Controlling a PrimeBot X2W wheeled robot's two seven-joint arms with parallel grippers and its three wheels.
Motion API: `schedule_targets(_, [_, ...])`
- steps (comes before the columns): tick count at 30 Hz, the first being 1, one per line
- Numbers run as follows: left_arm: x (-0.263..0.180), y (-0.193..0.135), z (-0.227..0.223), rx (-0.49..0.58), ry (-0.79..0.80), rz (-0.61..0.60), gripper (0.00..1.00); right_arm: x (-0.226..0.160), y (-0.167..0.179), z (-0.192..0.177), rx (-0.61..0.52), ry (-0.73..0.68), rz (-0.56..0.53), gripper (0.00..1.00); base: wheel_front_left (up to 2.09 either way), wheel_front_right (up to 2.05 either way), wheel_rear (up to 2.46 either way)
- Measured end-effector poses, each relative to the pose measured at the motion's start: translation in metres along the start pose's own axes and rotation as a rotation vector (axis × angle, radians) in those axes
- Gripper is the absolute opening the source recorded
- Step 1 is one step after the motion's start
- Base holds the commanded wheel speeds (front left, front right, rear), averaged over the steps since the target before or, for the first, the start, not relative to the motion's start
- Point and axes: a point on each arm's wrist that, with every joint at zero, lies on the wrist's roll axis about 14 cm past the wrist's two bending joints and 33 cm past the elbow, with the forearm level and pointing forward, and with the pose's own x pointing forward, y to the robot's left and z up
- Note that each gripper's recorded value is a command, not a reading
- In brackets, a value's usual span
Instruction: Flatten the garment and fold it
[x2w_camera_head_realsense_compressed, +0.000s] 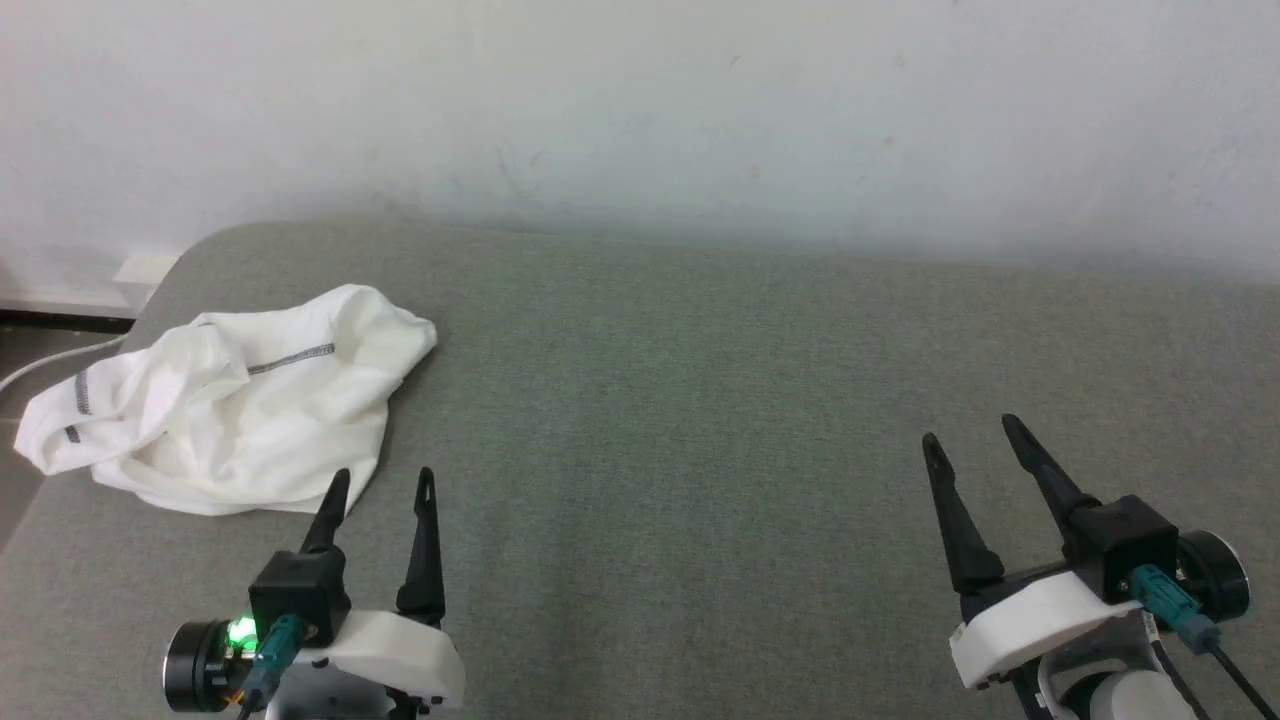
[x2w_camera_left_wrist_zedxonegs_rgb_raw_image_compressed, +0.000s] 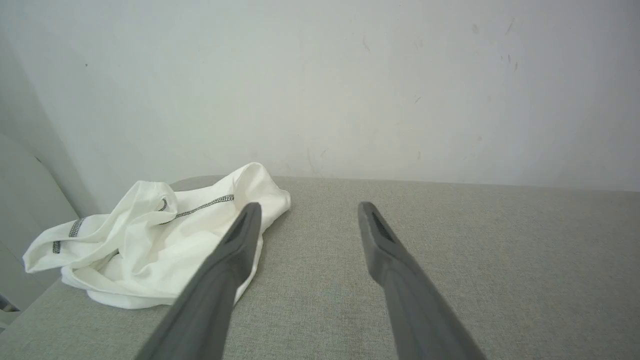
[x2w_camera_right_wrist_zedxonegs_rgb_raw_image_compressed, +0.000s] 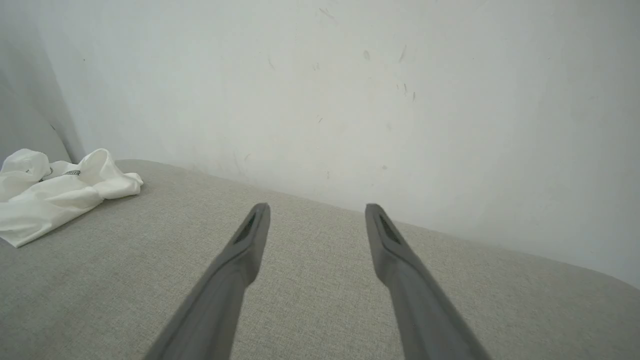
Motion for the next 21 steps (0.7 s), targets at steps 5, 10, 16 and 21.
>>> schedule_targets(5, [-0.007, 0.011, 0.000, 0.002, -0.005, 0.033, 1.00, 0.005, 0.013, 0.000, 0.007, -0.007, 0.039, 1.00, 0.00, 0.00, 0.00])
schedule_targets(10, [-0.015, 0.021, 0.000, 0.002, -0.011, 0.067, 1.00, 0.010, 0.024, 0.000, 0.011, -0.013, 0.075, 1.00, 0.00, 0.00, 0.00])
schedule_targets(16, [-0.026, 0.035, 0.000, -0.002, -0.015, 0.114, 1.00, 0.016, 0.038, -0.002, 0.022, -0.016, 0.116, 1.00, 0.00, 0.00, 0.00])
schedule_targets(21, [-0.035, 0.045, 0.001, -0.001, -0.024, 0.151, 1.00, 0.021, 0.051, -0.001, 0.026, -0.026, 0.157, 1.00, 0.00, 0.00, 0.00])
